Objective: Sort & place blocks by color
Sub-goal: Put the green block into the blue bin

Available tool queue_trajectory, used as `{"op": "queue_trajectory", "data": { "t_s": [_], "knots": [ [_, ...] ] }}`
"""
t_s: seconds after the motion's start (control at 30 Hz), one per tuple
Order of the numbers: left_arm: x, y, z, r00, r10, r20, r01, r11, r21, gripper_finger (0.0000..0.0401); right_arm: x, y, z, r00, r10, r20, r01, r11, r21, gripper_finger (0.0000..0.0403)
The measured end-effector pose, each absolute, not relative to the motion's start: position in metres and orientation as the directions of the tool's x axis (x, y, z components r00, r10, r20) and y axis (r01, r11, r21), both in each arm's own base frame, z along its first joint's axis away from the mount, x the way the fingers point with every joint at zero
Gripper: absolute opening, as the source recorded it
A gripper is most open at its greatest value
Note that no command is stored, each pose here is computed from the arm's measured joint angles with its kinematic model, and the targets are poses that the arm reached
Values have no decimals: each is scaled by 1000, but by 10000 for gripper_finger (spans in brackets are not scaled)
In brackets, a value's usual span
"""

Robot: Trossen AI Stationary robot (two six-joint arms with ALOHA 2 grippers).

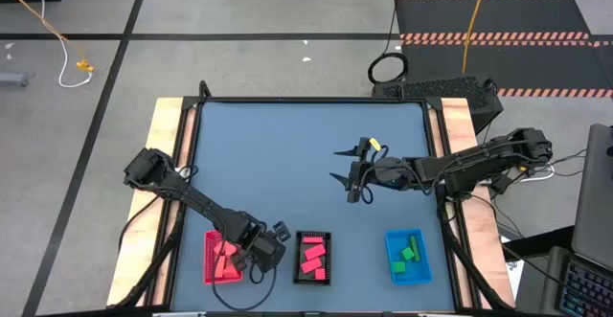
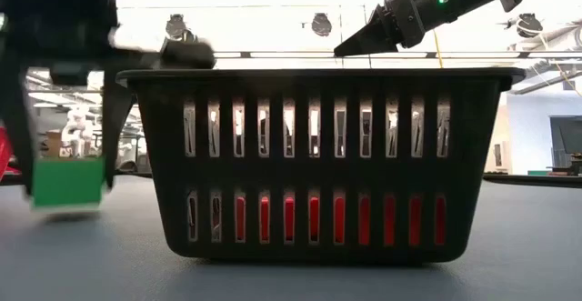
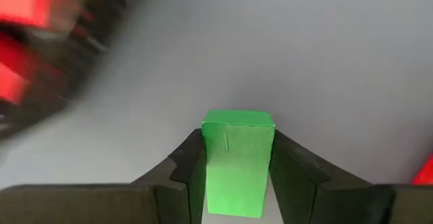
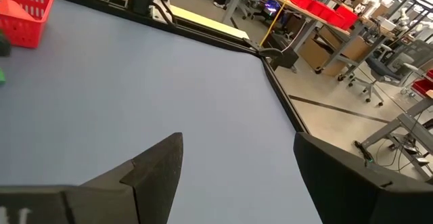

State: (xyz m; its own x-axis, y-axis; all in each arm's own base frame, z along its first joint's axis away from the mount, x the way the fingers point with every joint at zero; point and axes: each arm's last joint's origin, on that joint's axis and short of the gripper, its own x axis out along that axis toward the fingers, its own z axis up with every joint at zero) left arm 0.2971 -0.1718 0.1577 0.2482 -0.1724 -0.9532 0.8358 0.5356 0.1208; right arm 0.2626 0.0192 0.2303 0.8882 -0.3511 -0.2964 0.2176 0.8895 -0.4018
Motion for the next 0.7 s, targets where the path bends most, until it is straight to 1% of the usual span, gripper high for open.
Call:
{"op": "queue_trajectory", "data": {
  "t_s": [0.07, 0.2, 0.27, 0.37, 0.47, 0.57, 0.7],
  "knots": [
    [304, -175, 170, 281, -160, -946, 824, 546, 153, 125, 263, 19, 230, 888, -351, -296, 217, 890, -402, 274],
    [320, -176, 204, 377, -65, -924, 754, 600, 266, 125, 263, 19, 230, 888, -351, -296, 217, 889, -403, 274],
    [330, -173, 221, 435, -32, -900, 686, 659, 309, 125, 263, 19, 230, 888, -351, -296, 215, 887, -408, 274],
    [341, -166, 248, 537, -4, -844, 539, 771, 340, 125, 263, 19, 231, 890, -349, -293, 214, 888, -407, 274],
    [348, -154, 270, 627, 9, -779, 373, 875, 310, 125, 261, 20, 233, 895, -342, -287, 211, 891, -403, 274],
    [350, -139, 287, 686, 11, -727, 252, 934, 252, 125, 257, 24, 239, 915, -298, -271, 179, 904, -388, 274],
    [349, -118, 307, 734, 22, -679, 123, 979, 165, 125, 248, 35, 252, 957, -164, -241, 58, 917, -393, 274]
  ]
}}
